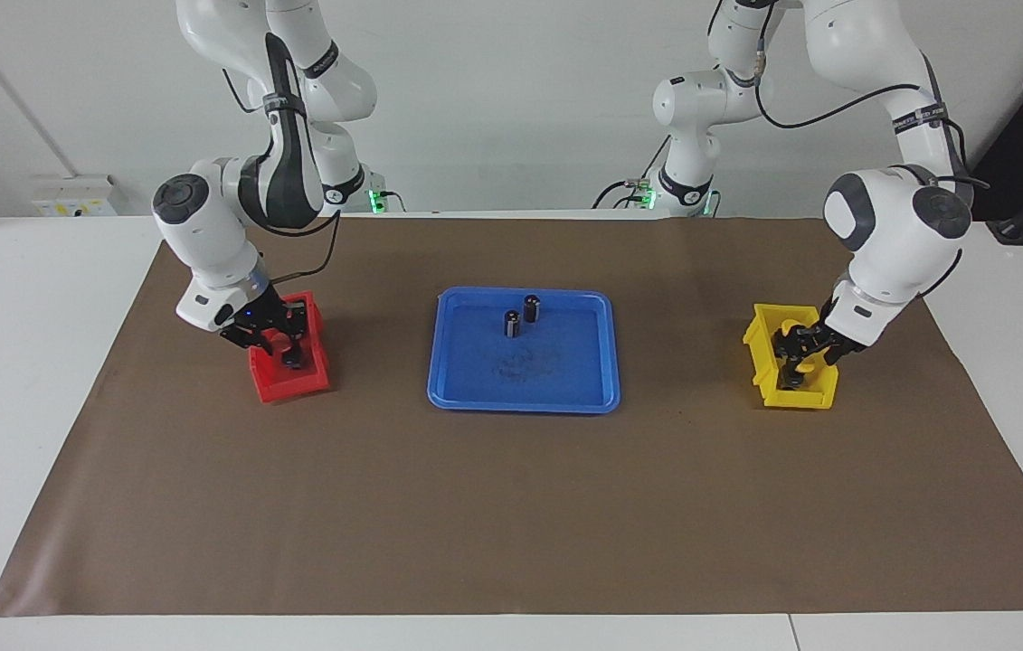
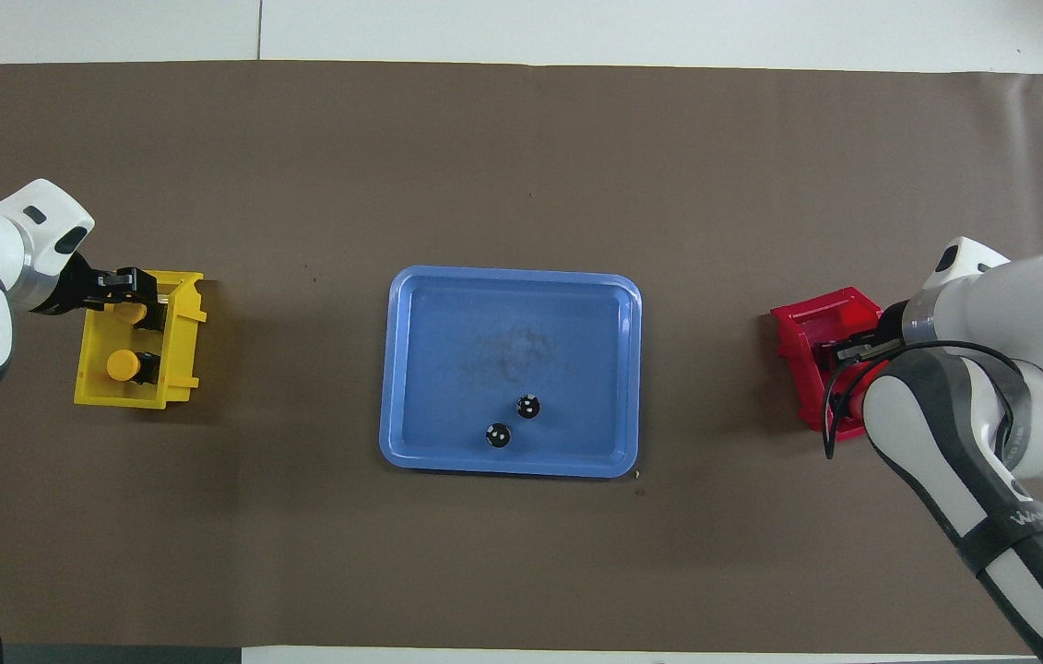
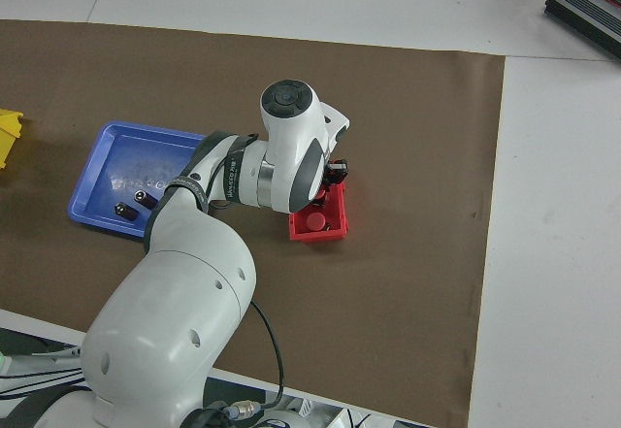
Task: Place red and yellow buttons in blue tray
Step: 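Carry the red button to the tray while the left gripper grasps a yellow button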
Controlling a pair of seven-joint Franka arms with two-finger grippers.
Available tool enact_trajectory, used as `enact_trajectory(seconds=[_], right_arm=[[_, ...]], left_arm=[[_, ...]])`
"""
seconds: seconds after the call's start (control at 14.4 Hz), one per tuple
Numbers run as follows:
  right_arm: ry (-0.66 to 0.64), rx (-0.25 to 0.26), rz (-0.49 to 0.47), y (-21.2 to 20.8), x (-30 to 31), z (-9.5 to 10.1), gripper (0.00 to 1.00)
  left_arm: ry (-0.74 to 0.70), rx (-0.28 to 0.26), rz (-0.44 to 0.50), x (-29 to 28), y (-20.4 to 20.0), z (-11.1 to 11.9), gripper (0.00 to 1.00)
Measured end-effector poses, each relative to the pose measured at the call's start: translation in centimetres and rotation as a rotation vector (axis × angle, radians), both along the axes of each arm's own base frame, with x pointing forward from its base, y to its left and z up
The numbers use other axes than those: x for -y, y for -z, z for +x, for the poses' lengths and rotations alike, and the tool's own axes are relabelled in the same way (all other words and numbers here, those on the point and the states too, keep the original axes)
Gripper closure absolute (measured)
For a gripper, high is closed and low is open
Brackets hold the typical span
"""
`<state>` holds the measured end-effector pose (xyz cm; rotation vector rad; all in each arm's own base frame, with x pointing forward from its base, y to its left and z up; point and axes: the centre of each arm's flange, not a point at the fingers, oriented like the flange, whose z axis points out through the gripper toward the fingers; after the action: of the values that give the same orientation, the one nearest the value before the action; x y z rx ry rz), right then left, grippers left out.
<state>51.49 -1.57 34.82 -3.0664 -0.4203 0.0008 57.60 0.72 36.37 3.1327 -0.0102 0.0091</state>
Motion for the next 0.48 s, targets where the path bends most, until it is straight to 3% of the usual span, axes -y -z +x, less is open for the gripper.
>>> enact_trajectory(seconds=[0.28, 0.48], right_arm=[[-0.005, 0.01, 0.0, -1.0, -0.2, 0.6, 0.57], [-0.017, -0.014, 0.005, -3.6, -0.6, 1.9, 0.57]], left_arm=[[0.009, -0.008, -0.001, 0.6, 0.9, -0.1, 0.31], [0.007, -0.006, -0.001, 0.6, 0.9, -0.1, 0.33]])
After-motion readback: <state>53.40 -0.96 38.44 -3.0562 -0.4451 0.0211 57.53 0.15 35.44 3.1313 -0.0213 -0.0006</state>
